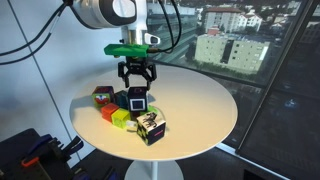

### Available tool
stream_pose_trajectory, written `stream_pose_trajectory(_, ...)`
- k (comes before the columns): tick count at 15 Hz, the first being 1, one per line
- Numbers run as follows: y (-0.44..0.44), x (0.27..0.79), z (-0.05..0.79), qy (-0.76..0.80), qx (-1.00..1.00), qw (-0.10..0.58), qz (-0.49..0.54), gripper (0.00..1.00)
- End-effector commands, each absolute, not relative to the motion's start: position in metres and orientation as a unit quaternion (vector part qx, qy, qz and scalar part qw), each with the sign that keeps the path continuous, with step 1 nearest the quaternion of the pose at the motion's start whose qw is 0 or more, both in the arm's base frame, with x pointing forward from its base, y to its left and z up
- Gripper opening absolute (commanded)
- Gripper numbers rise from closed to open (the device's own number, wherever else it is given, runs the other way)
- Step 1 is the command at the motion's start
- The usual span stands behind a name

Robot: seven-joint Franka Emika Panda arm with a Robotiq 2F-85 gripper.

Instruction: Put the black soft toy block on top of the far left soft toy block

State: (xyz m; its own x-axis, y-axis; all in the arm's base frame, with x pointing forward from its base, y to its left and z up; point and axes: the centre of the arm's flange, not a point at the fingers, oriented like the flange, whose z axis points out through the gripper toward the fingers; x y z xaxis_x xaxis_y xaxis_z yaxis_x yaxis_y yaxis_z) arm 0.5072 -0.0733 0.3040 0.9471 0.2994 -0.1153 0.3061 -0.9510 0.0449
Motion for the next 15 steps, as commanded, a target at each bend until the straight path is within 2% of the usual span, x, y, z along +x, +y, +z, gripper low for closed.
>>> stream_pose_trajectory(1,-0.078,0.516,0.302,0.174,0.983,0.04,-0.052,1.0)
stream_pose_trajectory(12,-0.08,0.516,0.284,0.19,0.979,0.038,-0.057,1.0)
stream_pose_trajectory(13,-0.079,0.516,0.283,0.187,0.98,0.039,-0.058,0.79)
stream_pose_trajectory(15,-0.079,0.516,0.282,0.183,0.98,0.039,-0.06,0.66)
